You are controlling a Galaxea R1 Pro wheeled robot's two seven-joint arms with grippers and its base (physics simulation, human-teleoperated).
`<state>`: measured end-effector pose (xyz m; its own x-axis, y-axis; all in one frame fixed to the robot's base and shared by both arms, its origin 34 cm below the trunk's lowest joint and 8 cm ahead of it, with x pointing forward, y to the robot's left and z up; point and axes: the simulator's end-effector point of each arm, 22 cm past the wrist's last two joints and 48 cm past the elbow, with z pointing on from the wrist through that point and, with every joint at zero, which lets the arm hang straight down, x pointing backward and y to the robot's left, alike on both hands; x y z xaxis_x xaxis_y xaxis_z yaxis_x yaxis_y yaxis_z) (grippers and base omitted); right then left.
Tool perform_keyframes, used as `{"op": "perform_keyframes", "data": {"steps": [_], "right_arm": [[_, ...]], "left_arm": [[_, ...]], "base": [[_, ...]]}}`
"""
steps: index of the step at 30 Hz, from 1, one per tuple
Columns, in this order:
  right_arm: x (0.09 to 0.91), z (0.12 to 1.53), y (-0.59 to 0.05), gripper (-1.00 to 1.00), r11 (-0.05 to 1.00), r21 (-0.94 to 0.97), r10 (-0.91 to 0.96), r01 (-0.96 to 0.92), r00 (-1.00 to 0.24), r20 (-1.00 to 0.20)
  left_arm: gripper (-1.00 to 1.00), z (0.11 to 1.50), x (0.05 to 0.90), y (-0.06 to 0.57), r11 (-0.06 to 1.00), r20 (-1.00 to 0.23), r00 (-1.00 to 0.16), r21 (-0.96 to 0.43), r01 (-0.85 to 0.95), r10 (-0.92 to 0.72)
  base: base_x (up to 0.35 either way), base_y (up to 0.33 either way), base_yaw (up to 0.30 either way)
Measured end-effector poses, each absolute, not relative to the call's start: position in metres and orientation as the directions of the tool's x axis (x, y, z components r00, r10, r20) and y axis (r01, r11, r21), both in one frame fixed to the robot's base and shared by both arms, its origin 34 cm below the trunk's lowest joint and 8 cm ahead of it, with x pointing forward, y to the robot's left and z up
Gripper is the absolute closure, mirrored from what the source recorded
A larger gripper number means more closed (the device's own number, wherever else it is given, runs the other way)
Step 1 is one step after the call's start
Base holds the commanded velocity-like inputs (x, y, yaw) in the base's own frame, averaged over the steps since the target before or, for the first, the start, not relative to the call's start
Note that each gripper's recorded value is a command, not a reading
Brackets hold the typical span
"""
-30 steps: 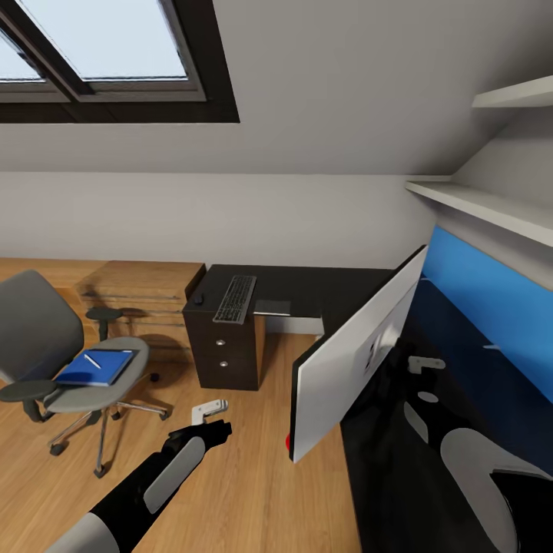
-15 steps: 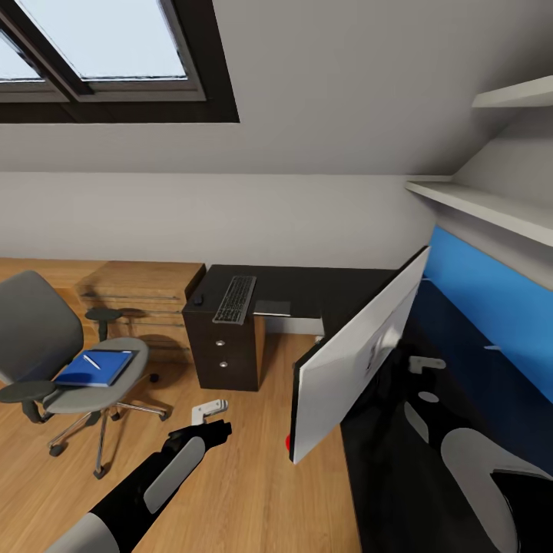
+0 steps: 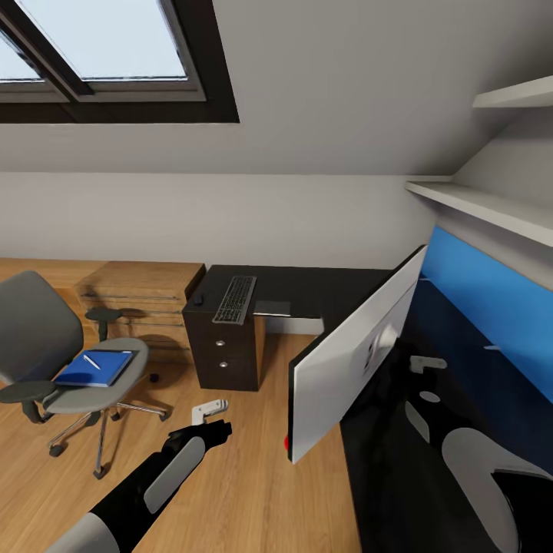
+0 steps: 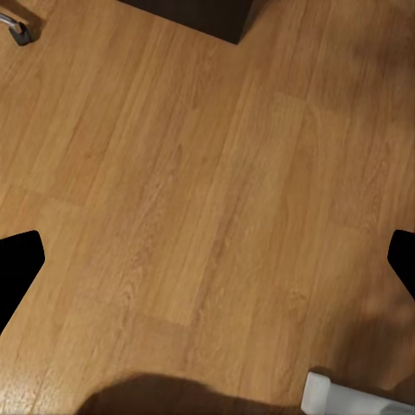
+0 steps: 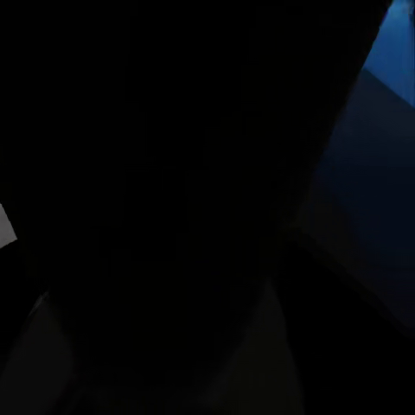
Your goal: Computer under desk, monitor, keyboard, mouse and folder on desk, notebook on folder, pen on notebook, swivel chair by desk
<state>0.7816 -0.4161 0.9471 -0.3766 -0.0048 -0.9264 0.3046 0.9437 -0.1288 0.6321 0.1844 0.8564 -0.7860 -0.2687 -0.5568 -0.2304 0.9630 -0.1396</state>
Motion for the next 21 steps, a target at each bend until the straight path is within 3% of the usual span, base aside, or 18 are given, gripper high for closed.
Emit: {"op": "perform_keyframes", "data": {"steps": [13, 21], "right_arm": [[0.7814, 0.9472, -0.4173, 1.0, 0.943, -0.13, -0.006, 0.306, -0.375, -0.927], [0.7821, 0.9471, -0.4169, 1.0, 0.944, -0.134, -0.011, 0.302, -0.377, -0.926]], "left_arm": [[-1.0, 0.8564, 0.6324, 0.1841, 0.963, -0.557, -0.785, -0.14, -0.231, -0.269], [-1.0, 0.8562, 0.6328, 0.184, 0.963, -0.558, -0.785, -0.14, -0.23, -0.269]], "base": [[-0.009, 0.0, 0.0], [-0.273, 0.0, 0.0]]}}
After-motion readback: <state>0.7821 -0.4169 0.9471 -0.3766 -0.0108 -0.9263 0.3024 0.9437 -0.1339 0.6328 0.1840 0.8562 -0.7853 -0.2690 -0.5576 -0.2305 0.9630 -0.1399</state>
